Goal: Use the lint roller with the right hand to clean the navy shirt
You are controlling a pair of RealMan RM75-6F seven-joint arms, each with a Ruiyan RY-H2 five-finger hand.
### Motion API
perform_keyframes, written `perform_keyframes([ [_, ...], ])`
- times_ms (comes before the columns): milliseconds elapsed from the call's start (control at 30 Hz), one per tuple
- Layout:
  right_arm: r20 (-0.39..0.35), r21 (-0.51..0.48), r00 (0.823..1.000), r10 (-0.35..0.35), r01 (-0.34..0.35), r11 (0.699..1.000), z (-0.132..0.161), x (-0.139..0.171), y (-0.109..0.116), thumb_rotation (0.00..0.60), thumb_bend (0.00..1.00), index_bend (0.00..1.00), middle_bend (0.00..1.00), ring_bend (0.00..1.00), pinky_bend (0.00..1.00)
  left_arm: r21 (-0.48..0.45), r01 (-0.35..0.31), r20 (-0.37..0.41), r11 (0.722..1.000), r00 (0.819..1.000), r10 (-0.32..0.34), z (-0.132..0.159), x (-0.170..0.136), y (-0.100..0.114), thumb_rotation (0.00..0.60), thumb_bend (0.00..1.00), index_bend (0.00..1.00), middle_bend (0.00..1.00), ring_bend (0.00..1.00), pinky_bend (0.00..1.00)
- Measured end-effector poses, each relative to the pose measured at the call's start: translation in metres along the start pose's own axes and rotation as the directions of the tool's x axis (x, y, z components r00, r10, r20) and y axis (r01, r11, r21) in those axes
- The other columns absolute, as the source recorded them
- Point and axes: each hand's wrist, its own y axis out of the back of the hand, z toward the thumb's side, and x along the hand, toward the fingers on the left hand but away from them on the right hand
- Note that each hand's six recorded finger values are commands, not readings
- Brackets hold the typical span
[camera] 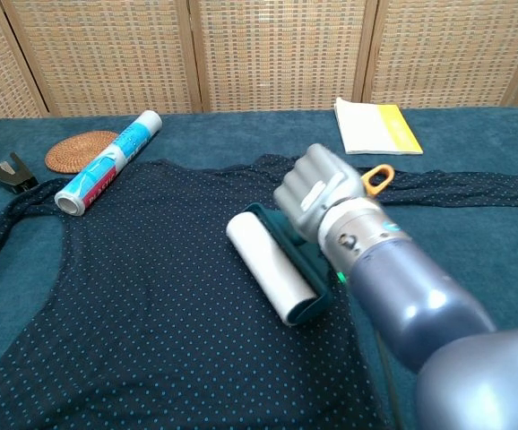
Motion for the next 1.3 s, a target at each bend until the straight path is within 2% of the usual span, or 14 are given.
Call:
perform_keyframes([
  [200, 0.069, 0.102, 0.997, -0.031, 0.024, 0.994, -0.044, -0.012, -0.03, 0.6, 0.84, 0.74, 1.0, 1.0, 1.0, -0.002, -0.001, 0.0, 1.0, 1.0, 0.001, 0.001, 0.0, 0.0, 0.6, 0.0, 0.0, 0.0, 0.0, 0.0],
  [367, 0.06, 0.098, 0.998, -0.032, 0.026, 0.995, -0.045, -0.012, -0.033, 0.6, 0.84, 0.72, 1.0, 1.0, 1.0, 0.0, 0.001, 0.002, 1.0, 1.0, -0.001, 0.002, 0.001, 0.0, 0.6, 0.0, 0.0, 0.0, 0.0, 0.0],
  [433, 0.055, 0.097, 0.998, -0.039, 0.033, 0.995, -0.043, -0.011, -0.031, 0.6, 0.82, 0.6, 1.0, 1.0, 1.0, 0.001, 0.001, 0.003, 1.0, 1.0, -0.001, 0.002, 0.0, 0.0, 0.6, 0.0, 0.0, 0.0, 0.0, 0.0],
  [467, 0.053, 0.097, 0.998, -0.041, 0.036, 0.995, -0.042, -0.011, -0.031, 0.6, 0.75, 0.44, 1.0, 1.0, 1.0, 0.001, 0.0, 0.003, 1.0, 1.0, 0.0, 0.003, 0.0, 0.0, 0.6, 0.0, 0.0, 0.0, 0.0, 0.0],
  [500, 0.052, 0.096, 0.998, -0.044, 0.039, 0.995, -0.041, -0.011, -0.03, 0.6, 0.62, 0.25, 1.0, 1.0, 1.0, 0.001, 0.0, 0.003, 1.0, 1.0, 0.0, 0.003, 0.0, 0.0, 0.6, 0.0, 0.0, 0.0, 0.0, 0.0],
  [533, 0.053, 0.095, 0.998, -0.043, 0.038, 0.995, -0.04, -0.012, -0.03, 0.6, 0.52, 0.14, 1.0, 1.0, 1.0, 0.0, -0.001, 0.003, 1.0, 1.0, 0.001, 0.002, 0.0, 0.0, 0.6, 0.0, 0.0, 0.0, 0.0, 0.0],
  [567, 0.055, 0.095, 0.998, -0.042, 0.036, 0.995, -0.039, -0.012, -0.03, 0.6, 0.36, 0.04, 1.0, 1.0, 1.0, 0.0, -0.001, 0.003, 1.0, 1.0, 0.001, 0.002, 0.0, 0.0, 0.6, 0.0, 0.0, 0.0, 0.0, 0.0],
  [600, 0.058, 0.091, 0.998, -0.039, 0.033, 0.995, -0.039, -0.012, -0.03, 0.6, 0.24, 0.0, 1.0, 1.0, 1.0, -0.001, -0.001, 0.002, 1.0, 1.0, 0.001, 0.002, 0.0, 0.0, 0.6, 0.0, 0.0, 0.0, 0.0, 0.0],
  [700, 0.067, 0.08, 0.997, -0.048, 0.042, 0.996, -0.041, -0.013, -0.03, 0.6, 0.14, 0.0, 1.0, 1.0, 1.0, -0.002, 0.0, 0.001, 1.0, 1.0, 0.0, 0.001, 0.0, 0.0, 0.6, 0.0, 0.0, 0.0, 0.0, 0.0],
  [933, 0.12, 0.041, 0.991, -0.064, 0.059, 0.997, -0.066, -0.01, -0.031, 0.6, 0.13, 0.0, 1.0, 1.0, 1.0, -0.003, 0.006, 0.014, 1.0, 1.0, -0.006, 0.003, -0.001, -0.001, 0.6, 0.0, 0.0, 0.0, 0.0, 0.0],
  [1167, 0.176, -0.083, 0.981, -0.081, 0.097, 0.992, -0.114, 0.007, -0.045, 0.6, 0.12, 0.0, 1.0, 1.0, 1.0, -0.011, 0.0, 0.031, 1.0, 1.0, 0.001, 0.005, -0.005, 0.002, 0.6, 0.0, 0.0, 0.0, 0.0, 0.0],
  [1233, 0.187, -0.136, 0.978, -0.091, 0.117, 0.984, -0.129, 0.013, -0.052, 0.6, 0.09, 0.0, 0.96, 0.99, 1.0, -0.013, -0.004, 0.038, 1.0, 0.999, 0.004, 0.006, -0.006, 0.003, 0.6, 0.0, 0.0, 0.0, 0.0, 0.0],
  [1267, 0.191, -0.161, 0.977, -0.096, 0.128, 0.979, -0.135, 0.016, -0.055, 0.6, 0.06, 0.0, 0.91, 0.96, 0.97, -0.013, -0.006, 0.042, 1.0, 0.999, 0.006, 0.007, -0.007, 0.003, 0.6, 0.0, 0.0, 0.0, 0.0, 0.0],
  [1300, 0.196, -0.198, 0.975, -0.105, 0.144, 0.969, -0.143, 0.02, -0.058, 0.6, 0.03, 0.0, 0.82, 0.88, 0.86, -0.012, -0.008, 0.048, 1.0, 0.999, 0.008, 0.008, -0.007, 0.003, 0.6, 0.0, 0.0, 0.0, 0.0, 0.0],
])
